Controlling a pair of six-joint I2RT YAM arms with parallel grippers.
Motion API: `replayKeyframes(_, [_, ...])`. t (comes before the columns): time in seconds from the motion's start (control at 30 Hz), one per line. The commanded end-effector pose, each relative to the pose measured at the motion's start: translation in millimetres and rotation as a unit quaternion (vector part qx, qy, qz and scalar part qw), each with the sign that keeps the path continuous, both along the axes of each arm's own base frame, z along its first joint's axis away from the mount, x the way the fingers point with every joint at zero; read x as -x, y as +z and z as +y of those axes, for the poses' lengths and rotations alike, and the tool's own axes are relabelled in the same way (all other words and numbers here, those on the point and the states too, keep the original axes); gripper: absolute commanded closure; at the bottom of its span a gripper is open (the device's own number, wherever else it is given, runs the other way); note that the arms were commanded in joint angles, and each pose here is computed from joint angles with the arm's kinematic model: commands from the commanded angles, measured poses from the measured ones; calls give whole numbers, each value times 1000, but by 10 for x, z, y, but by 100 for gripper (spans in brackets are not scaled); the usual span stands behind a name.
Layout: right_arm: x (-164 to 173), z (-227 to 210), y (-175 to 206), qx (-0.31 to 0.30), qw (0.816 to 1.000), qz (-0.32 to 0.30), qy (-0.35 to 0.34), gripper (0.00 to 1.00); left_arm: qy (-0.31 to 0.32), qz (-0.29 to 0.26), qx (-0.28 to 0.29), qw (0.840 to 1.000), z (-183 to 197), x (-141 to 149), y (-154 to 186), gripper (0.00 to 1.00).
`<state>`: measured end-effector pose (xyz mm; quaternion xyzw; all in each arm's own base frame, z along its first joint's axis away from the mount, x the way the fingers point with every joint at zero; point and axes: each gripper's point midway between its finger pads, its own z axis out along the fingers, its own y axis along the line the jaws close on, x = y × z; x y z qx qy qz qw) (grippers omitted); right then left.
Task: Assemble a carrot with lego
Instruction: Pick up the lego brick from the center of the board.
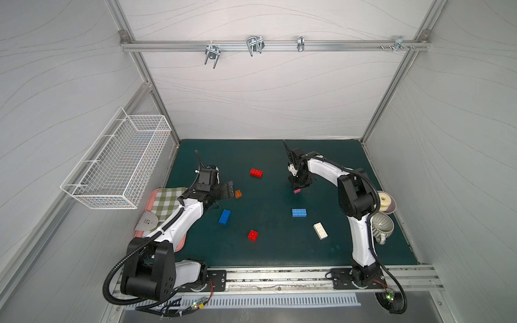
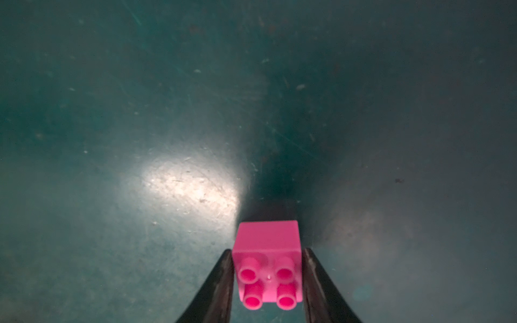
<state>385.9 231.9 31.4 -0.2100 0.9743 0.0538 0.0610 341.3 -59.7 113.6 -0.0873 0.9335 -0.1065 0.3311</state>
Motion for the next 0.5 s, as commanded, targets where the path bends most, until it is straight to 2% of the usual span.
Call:
replayKeyframes(0.0, [-14,30,-18,5,1000,-1,11,64,-3,-6,5,1000,-39,-36,27,2])
replayKeyframes(0.23, [5,6,7,8,1000,-2,8,76,-3,-6,5,1000,-38,-27,29,2])
replayKeyframes(0.47, [186,-138,249,-1,999,-5,-40,84,-19,-8,18,1000,-135,-2,55,2])
